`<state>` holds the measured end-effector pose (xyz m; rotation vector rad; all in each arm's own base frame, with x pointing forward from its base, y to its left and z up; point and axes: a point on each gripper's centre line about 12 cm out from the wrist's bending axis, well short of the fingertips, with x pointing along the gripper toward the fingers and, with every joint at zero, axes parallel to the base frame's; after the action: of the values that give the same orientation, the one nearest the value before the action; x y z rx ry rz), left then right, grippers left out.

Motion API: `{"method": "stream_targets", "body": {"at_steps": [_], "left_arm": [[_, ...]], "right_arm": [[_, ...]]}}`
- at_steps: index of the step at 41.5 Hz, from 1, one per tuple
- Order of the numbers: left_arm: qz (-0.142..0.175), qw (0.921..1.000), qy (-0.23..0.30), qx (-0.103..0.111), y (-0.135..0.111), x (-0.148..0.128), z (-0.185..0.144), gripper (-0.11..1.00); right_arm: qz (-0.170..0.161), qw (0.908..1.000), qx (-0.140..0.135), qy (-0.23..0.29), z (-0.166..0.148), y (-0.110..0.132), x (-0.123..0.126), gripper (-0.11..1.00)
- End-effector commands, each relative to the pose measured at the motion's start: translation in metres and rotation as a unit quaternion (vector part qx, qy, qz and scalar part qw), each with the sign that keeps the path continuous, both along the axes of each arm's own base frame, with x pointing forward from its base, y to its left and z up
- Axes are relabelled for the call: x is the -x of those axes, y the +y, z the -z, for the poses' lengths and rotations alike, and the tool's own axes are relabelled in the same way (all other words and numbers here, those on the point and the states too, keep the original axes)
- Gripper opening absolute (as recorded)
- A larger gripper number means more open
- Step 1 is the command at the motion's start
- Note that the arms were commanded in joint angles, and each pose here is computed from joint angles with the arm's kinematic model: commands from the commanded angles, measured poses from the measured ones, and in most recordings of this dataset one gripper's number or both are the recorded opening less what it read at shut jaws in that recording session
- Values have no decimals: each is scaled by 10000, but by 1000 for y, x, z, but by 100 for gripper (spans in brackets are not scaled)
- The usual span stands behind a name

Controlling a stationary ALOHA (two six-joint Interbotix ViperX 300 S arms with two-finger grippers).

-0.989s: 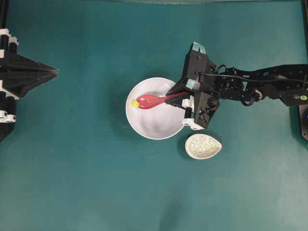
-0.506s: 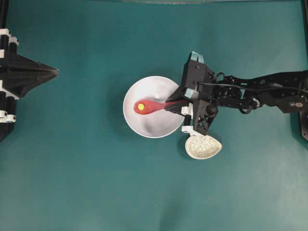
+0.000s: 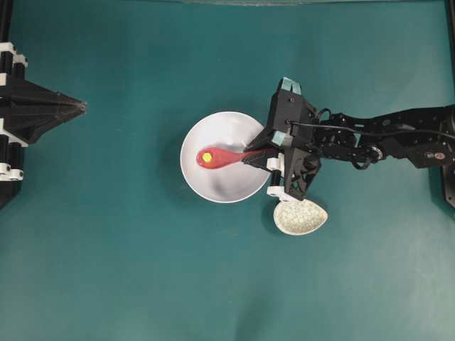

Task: Scoop the yellow hexagonal prism block from the bowl with a spoon using the right arm.
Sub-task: 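Tilt the spoon up with the block resting on it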

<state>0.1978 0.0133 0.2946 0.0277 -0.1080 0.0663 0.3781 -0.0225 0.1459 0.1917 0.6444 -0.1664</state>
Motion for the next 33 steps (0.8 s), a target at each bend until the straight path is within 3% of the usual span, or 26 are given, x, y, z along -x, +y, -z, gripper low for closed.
{"method": "stream_targets", "body": {"at_steps": [1,22,33], "left_arm": [[-13,10000,-61,-12,1,-2,-4,3],[-13,10000,-22,-9,1,-2,-2,3],[-13,10000,-22,-9,1,-2,-2,3]], "right_arm": [[27,9999,-6,-163,-9,0,-3,24],[181,9990,-12,-404,-15,2,5,24],[461,9960,-206,-741,-27,0,21,24]]}}
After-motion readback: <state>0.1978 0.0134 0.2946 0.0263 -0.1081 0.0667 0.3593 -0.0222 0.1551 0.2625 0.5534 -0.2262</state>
